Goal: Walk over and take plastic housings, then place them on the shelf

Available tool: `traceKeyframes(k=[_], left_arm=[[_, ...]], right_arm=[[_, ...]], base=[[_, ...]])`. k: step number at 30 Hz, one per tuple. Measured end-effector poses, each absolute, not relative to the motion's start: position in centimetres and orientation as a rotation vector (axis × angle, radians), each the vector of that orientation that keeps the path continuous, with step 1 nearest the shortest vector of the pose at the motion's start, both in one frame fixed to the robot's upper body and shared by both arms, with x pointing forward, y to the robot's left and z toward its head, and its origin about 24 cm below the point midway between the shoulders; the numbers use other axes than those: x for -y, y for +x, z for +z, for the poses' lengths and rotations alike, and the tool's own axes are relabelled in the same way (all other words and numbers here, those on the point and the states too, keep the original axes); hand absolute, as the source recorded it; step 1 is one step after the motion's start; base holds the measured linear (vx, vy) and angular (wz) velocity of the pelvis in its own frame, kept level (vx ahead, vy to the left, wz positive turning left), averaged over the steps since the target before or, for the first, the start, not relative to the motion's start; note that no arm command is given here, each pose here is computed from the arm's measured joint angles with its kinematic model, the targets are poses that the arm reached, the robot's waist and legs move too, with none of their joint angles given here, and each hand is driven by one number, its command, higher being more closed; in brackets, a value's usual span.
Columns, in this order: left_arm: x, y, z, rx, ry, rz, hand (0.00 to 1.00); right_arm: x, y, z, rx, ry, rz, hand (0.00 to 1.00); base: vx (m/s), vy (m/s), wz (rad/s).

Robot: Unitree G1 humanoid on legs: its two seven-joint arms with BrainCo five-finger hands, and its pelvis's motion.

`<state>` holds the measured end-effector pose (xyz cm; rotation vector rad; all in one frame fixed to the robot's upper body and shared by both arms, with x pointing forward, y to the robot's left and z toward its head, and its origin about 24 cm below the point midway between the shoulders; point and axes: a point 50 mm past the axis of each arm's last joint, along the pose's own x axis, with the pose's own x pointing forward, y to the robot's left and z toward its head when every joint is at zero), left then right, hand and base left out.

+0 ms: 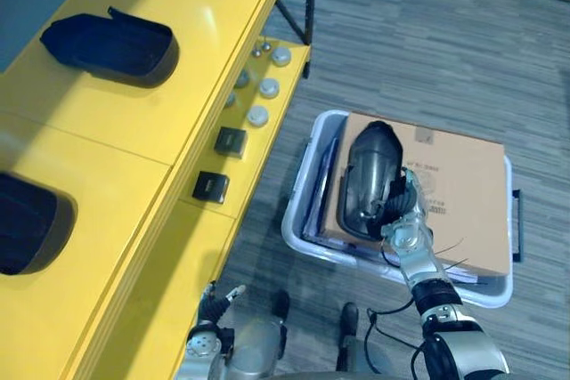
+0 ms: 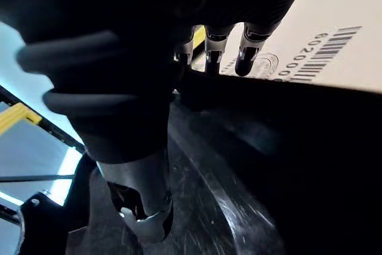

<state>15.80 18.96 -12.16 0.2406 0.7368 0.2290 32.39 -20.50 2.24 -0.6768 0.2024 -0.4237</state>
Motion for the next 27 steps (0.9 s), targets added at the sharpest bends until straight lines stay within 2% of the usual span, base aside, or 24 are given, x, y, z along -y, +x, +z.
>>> traceKeyframes(k=[1,8,17,27], left_arm=[[-19.0,16.0,-12.1,-0.734,0.242,0.236,0.0],[-18.4,17.3,-11.5,-0.694,0.233,0.24,0.0],[-18.3,17.5,-11.6,-0.697,0.232,0.238,0.0],[-18.3,17.2,-11.7,-0.707,0.231,0.234,0.0]], right_arm=[[20.6,32.7,2.5,-0.205,-0.673,-0.443,1.0],[22.5,34.8,4.8,-0.236,-0.652,-0.591,1.0],[21.4,35.2,5.0,-0.228,-0.588,-0.565,1.0],[22.2,32.6,4.5,-0.167,-0.6,-0.591,1.0]], base=[[-0.09,0.037,0.03],[-0.08,0.019,0.15],[-0.03,0.002,-0.04],[0.0,0.0,0.0]])
